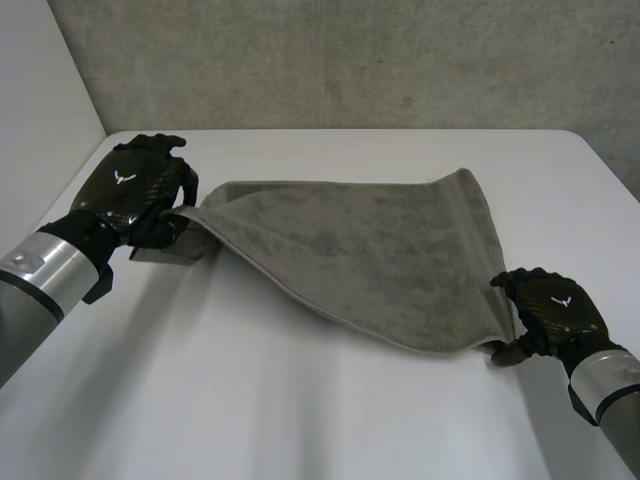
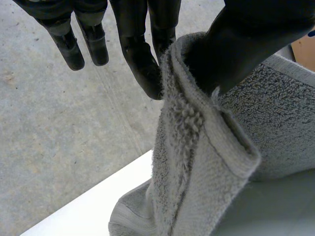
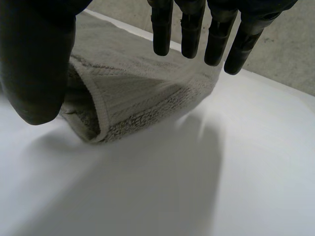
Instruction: Fold the towel.
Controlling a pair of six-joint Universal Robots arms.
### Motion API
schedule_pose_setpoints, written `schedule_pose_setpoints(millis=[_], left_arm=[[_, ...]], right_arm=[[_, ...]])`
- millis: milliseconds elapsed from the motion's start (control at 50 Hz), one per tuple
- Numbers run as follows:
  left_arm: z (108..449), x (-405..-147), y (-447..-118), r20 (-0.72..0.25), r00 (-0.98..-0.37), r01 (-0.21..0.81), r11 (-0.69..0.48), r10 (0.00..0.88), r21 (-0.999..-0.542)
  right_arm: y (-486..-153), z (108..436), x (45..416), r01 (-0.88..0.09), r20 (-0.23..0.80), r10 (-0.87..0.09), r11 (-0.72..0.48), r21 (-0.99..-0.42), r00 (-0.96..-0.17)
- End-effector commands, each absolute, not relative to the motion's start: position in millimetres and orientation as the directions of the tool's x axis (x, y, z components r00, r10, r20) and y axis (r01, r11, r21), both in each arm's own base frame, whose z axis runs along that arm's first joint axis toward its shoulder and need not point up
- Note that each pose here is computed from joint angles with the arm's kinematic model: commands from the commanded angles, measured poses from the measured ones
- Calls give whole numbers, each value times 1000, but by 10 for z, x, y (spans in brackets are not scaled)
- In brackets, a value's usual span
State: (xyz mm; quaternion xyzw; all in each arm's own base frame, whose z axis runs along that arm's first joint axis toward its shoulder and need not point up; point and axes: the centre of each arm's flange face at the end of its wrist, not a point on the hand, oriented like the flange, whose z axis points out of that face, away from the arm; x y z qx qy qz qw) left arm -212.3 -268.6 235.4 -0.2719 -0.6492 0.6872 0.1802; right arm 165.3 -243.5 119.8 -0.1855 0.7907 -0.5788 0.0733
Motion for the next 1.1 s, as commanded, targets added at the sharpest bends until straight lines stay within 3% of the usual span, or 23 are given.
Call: schedule_pose_setpoints(millis=[20,540,660,760,820,860,900,960,1000,1100], left_arm=[[2350,-2113,-2695,-140,-789,106,-92,599,-990],[2365,-2068,-2716,-139,-800,106,-91,584,-990],[2491,-1958,-2745,-148,-821,105,-108,551,-989],[2574,-1913,-2724,-153,-827,106,-117,541,-987],[2587,-1901,-2689,-152,-827,112,-107,541,-988],[2587,-1897,-2670,-150,-827,115,-98,542,-988],[2574,-1886,-2661,-147,-828,120,-85,541,-989],[2539,-1849,-2653,-134,-832,127,-51,538,-991],[2520,-1779,-2684,-144,-843,146,-37,519,-989],[2515,-1732,-2760,-198,-842,196,-58,503,-979]], right_arm=[[-2386,1203,1645,-209,99,-377,264,-942,-921],[-2796,1177,1757,-205,117,-398,186,-961,-910],[-2873,1511,1743,-200,141,-422,99,-975,-895],[-2854,1931,1762,-178,36,-583,188,-966,-812],[-2852,2019,1774,-180,11,-622,210,-961,-783],[-2859,2100,1769,-206,11,-660,219,-954,-751],[-2940,2162,1643,-317,84,-676,230,-920,-732],[-2963,2172,1605,-385,134,-687,227,-894,-715],[-2999,2224,1562,-514,231,-709,213,-831,-666],[-3135,2269,1605,-579,286,-722,191,-793,-630]])
